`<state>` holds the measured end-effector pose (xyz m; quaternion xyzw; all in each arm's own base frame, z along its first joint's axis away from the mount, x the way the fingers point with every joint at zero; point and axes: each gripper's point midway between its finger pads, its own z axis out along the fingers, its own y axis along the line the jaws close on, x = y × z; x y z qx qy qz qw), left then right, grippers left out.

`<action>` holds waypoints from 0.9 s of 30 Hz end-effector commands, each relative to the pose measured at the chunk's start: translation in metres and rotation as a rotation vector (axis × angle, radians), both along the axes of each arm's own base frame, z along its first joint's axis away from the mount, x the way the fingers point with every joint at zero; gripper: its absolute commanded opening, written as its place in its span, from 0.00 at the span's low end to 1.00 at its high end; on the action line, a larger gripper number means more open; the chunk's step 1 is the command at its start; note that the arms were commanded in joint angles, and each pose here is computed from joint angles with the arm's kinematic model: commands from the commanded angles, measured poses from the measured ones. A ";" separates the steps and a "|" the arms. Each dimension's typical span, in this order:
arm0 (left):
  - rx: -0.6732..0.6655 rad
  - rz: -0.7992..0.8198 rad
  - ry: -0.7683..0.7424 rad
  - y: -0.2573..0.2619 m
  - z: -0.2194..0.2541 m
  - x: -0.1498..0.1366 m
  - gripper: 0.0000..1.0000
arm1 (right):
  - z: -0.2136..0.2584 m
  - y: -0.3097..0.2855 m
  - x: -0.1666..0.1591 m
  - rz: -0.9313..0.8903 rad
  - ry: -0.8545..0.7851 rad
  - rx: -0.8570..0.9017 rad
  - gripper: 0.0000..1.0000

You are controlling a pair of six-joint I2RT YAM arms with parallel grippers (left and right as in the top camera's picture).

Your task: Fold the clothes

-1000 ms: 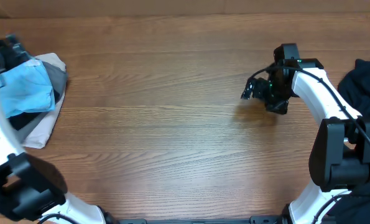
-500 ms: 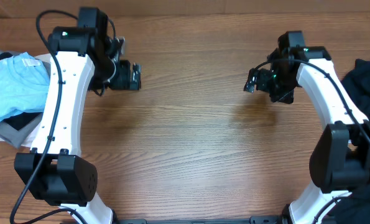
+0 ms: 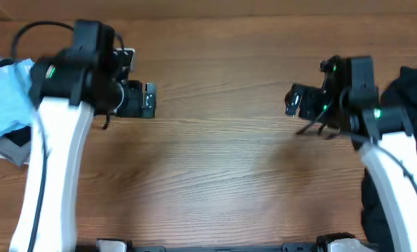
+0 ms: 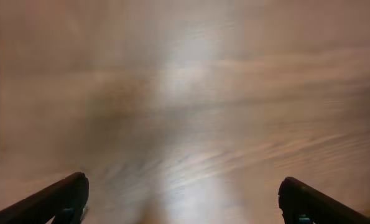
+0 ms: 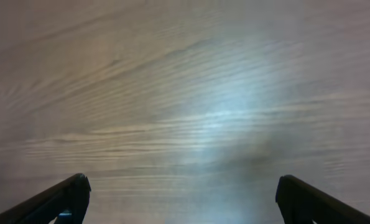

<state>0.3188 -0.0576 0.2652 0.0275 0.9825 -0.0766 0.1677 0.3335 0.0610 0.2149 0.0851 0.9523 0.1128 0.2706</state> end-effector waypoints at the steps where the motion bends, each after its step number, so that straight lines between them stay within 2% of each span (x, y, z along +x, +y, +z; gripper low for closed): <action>1: 0.014 0.022 -0.226 0.008 0.034 -0.036 1.00 | 0.015 0.002 -0.025 -0.010 -0.150 -0.008 1.00; 6: 0.005 0.037 -0.528 0.019 0.042 -0.073 1.00 | 0.037 -0.012 -0.053 -0.050 -0.336 -0.038 1.00; 11: 0.020 0.068 -0.643 0.029 0.028 -0.096 1.00 | 0.041 -0.018 -0.066 -0.066 -0.355 -0.049 1.00; 13: 0.020 0.067 -0.640 0.030 0.021 -0.102 1.00 | 0.036 -0.019 -0.070 -0.064 -0.329 -0.055 1.00; 21: 0.049 0.057 -0.464 0.033 -0.013 -0.128 1.00 | 0.016 -0.019 -0.067 -0.058 -0.243 -0.075 1.00; 27: 0.053 0.055 -0.437 0.034 -0.018 -0.133 1.00 | -0.008 -0.017 -0.058 -0.053 -0.153 -0.097 1.00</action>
